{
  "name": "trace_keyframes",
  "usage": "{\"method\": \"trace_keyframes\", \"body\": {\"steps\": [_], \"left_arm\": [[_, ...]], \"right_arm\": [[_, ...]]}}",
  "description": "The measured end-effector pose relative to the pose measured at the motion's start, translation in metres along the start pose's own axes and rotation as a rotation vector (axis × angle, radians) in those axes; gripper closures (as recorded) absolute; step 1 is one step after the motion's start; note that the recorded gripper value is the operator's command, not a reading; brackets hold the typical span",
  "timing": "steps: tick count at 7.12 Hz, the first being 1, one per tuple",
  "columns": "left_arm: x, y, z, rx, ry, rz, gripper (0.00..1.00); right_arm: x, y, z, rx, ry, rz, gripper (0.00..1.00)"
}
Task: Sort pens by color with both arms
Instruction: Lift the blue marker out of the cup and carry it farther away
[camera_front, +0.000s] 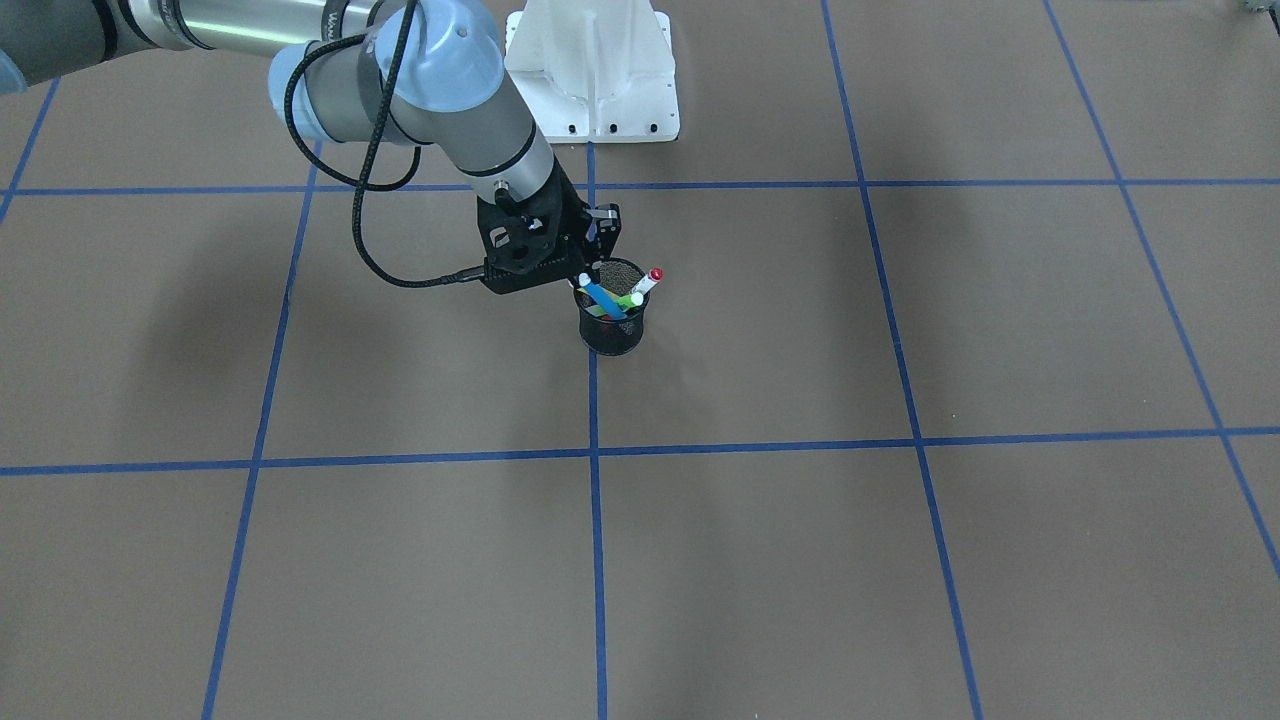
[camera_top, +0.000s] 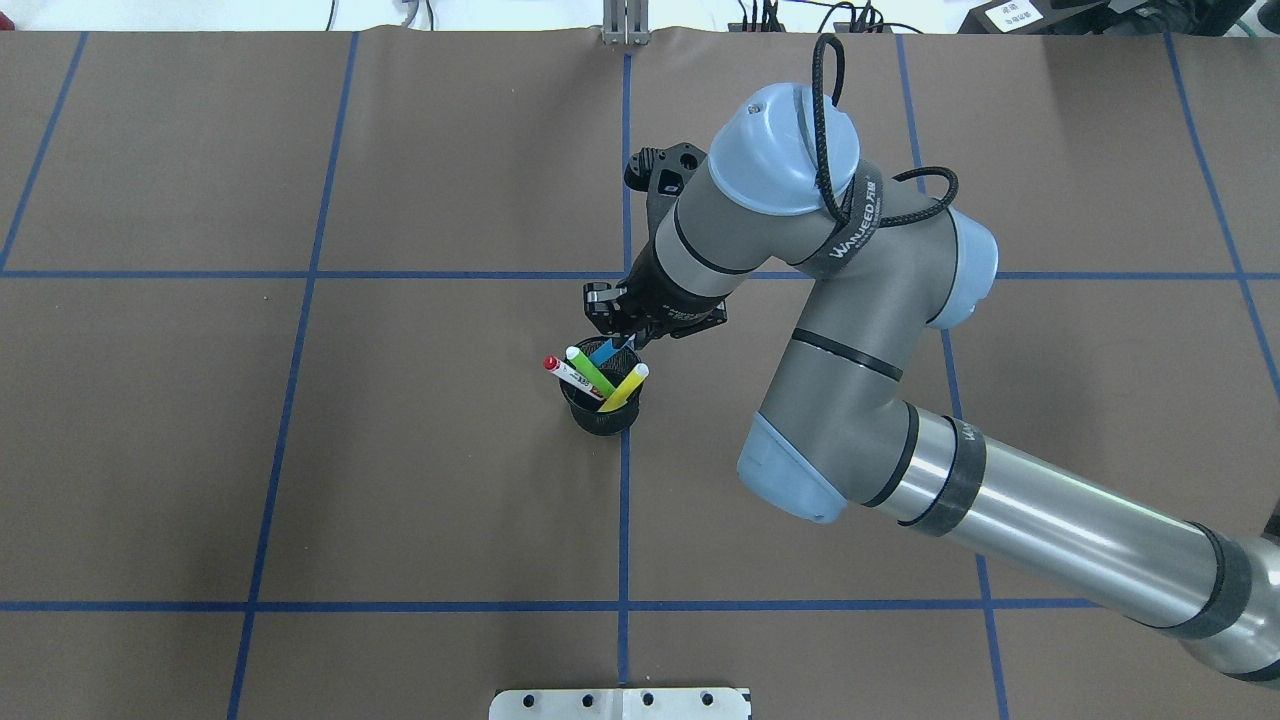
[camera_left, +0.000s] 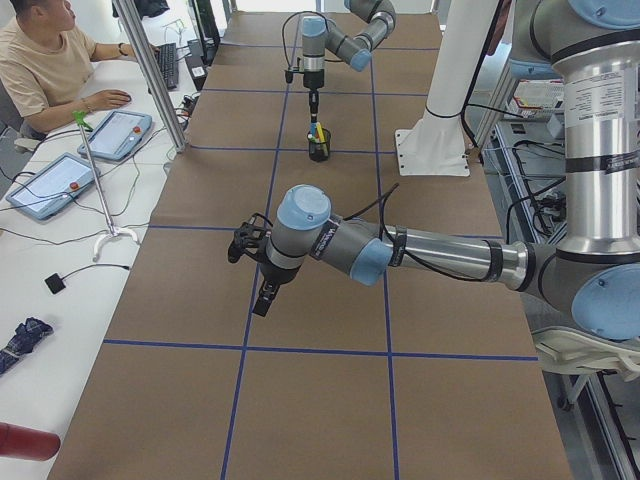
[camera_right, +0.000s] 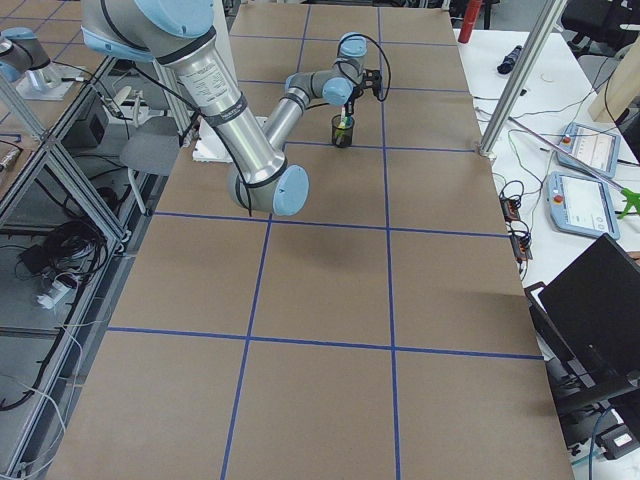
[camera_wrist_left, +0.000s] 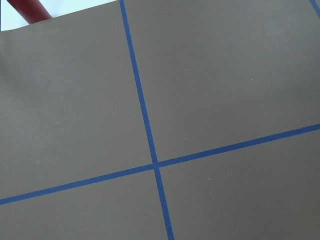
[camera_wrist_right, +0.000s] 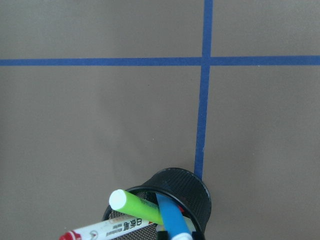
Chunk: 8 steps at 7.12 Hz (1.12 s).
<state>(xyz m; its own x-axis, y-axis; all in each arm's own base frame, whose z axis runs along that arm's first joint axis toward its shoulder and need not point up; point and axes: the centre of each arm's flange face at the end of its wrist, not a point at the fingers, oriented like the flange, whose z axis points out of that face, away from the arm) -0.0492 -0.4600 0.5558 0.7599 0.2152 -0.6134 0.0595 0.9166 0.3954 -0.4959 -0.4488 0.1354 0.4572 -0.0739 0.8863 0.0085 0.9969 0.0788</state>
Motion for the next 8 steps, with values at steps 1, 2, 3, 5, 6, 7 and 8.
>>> {"method": "trace_keyframes", "body": {"steps": [1,2,3,5,6,7,8], "left_arm": [[0.000,0.000,0.000,-0.001,0.001,0.000,0.00],[-0.001,0.001,0.001,-0.003,0.001,-0.001,0.00],[-0.002,0.002,0.002,-0.006,0.001,-0.004,0.00],[-0.004,0.005,0.005,-0.012,0.000,-0.009,0.00],[-0.005,0.006,0.006,-0.015,0.000,-0.011,0.00],[-0.005,0.007,0.007,-0.018,0.000,-0.012,0.00],[-0.006,0.008,0.008,-0.021,-0.001,-0.015,0.00]], "right_arm": [[-0.006,0.006,-0.026,0.009,-0.009,-0.002,1.00],[-0.011,0.012,-0.053,0.025,-0.025,-0.008,1.00],[-0.013,0.013,-0.078,0.049,-0.043,-0.012,1.00],[-0.007,0.003,-0.110,0.102,-0.048,0.000,1.00],[0.002,-0.006,-0.117,0.132,-0.026,0.016,1.00],[0.012,-0.017,-0.118,0.171,0.012,0.035,1.00],[0.022,-0.028,-0.114,0.226,0.064,0.052,1.00]]}}
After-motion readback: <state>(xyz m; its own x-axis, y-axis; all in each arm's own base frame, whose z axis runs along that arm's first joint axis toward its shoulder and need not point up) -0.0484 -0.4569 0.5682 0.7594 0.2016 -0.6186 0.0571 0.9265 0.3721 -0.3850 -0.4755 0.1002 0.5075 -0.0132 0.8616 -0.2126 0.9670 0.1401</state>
